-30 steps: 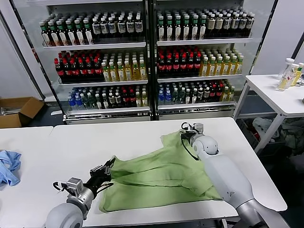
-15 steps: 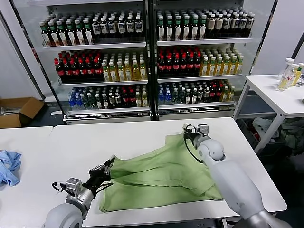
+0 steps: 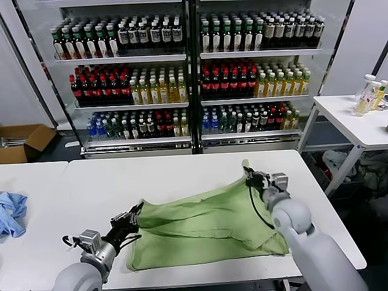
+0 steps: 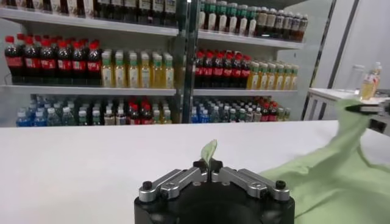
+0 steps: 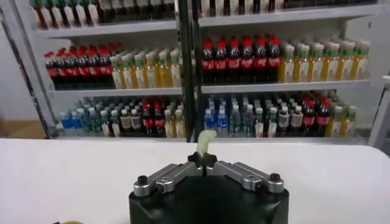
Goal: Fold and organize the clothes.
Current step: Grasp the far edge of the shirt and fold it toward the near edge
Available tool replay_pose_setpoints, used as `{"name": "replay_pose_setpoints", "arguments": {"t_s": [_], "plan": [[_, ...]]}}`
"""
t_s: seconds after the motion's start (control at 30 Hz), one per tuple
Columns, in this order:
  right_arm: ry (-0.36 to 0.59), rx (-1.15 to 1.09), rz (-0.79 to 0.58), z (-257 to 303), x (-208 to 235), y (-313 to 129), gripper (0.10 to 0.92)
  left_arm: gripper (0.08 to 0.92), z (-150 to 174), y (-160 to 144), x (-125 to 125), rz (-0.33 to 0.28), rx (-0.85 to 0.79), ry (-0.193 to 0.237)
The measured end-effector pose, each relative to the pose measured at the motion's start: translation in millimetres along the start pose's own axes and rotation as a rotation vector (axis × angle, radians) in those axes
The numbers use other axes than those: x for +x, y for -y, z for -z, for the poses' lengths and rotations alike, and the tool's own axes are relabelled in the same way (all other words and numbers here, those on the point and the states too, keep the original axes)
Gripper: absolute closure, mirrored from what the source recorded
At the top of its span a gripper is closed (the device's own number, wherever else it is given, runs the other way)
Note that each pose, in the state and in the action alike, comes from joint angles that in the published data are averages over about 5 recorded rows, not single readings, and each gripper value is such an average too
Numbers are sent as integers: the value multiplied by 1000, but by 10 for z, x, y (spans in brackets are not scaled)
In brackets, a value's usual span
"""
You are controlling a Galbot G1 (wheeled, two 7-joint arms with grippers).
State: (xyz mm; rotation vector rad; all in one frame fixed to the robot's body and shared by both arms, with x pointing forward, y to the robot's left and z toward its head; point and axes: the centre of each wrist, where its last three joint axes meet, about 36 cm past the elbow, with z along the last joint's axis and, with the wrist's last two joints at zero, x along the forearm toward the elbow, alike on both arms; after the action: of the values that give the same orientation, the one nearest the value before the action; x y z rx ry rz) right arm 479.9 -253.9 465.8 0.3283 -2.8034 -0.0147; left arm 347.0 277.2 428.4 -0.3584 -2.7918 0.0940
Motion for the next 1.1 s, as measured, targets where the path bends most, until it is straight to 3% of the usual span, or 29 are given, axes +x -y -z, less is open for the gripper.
{"name": "replay_pose_setpoints", "arguments": {"t_s": [0.37,0.7,0.87,1.1], "plan": [[5,-10,-47,-291,735,49,916,912,-65,-18,63,6,2,-15],[-68,-24,-114,-548,990,81,910,912,-196,-15,66,6,-27,-57],[-108,-23,-124,-613,1014,50,814,846,-246,1,32,10,-49,-66],[-137,0,-129,-663,1076,-6,623,656,-314,62,46,40,-99,-67]]}}
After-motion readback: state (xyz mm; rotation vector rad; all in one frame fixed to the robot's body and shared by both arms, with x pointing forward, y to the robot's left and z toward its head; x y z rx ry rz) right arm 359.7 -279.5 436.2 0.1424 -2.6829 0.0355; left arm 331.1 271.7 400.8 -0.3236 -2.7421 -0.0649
